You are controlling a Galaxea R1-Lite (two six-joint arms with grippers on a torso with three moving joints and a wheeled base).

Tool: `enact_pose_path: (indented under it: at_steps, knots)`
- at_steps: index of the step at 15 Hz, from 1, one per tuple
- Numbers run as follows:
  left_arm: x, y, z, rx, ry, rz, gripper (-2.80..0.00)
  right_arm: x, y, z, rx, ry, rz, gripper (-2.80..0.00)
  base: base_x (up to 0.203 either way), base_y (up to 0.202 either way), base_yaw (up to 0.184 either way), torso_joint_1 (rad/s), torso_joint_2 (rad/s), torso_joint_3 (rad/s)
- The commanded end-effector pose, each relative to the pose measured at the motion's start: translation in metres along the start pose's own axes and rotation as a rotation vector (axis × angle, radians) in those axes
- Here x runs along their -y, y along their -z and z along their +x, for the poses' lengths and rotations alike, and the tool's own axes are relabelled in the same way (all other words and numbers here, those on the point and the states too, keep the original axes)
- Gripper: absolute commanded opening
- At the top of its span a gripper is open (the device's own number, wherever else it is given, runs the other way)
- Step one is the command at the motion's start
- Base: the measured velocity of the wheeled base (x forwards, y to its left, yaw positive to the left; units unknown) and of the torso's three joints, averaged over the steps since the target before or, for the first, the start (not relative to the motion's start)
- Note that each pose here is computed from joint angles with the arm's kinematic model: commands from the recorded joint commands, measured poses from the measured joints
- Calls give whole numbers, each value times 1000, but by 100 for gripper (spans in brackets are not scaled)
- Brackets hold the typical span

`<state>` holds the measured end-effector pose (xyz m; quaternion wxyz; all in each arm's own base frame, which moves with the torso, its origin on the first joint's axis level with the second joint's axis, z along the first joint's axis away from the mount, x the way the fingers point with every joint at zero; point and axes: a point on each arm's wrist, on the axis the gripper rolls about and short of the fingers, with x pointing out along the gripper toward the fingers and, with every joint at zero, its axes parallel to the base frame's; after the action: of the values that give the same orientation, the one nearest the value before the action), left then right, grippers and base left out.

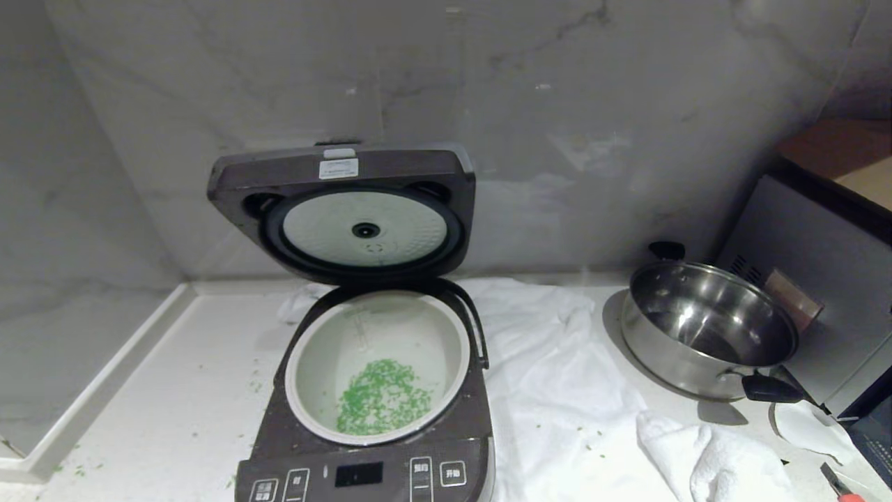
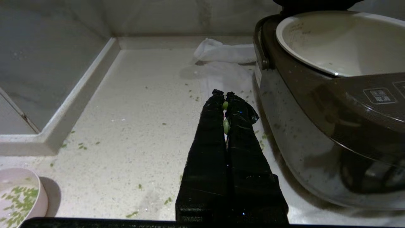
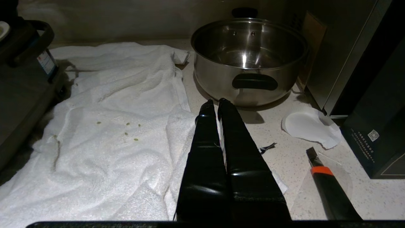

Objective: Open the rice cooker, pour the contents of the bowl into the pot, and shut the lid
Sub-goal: Pour the water from the bowl into the rice cooker

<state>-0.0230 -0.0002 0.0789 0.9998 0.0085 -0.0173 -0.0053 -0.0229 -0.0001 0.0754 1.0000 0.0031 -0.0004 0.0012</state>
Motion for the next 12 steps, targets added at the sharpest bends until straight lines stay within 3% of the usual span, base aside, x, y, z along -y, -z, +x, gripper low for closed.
enact_pose_path:
  at_steps: [1, 12]
  knots:
    - [0, 4, 1, -13, 0, -2, -280, 0, 0, 0, -2, -1, 0, -280, 0, 0, 0, 0, 0, 0]
    - [0, 4, 1, -13, -1, -6, -280, 0, 0, 0, -2, -1, 0, -280, 0, 6, -1, 0, 0, 1]
